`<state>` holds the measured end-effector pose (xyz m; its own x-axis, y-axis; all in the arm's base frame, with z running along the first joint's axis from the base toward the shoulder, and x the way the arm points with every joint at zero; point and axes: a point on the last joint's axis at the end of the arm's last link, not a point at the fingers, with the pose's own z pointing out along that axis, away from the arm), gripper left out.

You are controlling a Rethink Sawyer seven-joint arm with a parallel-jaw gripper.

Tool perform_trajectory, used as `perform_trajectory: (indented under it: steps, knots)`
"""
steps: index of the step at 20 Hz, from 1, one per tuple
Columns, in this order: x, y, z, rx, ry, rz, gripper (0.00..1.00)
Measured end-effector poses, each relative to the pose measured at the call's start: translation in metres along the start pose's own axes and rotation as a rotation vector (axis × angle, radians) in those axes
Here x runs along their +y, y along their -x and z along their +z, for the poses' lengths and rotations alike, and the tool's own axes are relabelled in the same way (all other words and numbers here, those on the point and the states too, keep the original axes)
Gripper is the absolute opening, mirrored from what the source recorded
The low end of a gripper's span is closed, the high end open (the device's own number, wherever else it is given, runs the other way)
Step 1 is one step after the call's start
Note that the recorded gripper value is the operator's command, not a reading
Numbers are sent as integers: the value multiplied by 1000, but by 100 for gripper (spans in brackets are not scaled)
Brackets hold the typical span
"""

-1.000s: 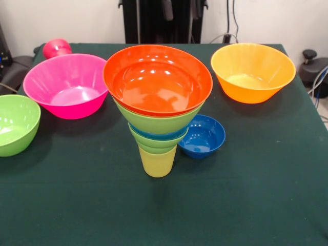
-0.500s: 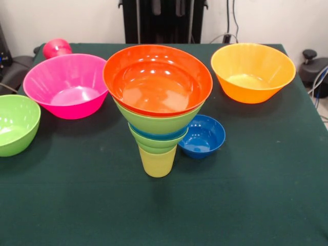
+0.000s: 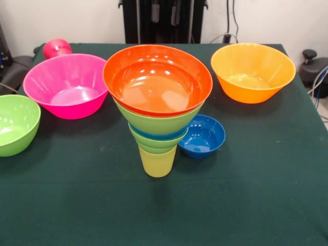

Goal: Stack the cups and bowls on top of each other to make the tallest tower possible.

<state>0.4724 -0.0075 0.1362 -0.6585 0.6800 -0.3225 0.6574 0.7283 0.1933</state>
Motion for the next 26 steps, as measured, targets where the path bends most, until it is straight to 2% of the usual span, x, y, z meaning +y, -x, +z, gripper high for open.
perform_trajectory:
  steps: [5, 12, 26]
  knots:
    - [-12, -11, 14, -41, -24, 39, 100]
    - [-20, -18, 37, -76, -49, 71, 100]
    - [-28, -32, 69, -71, -57, 138, 100]
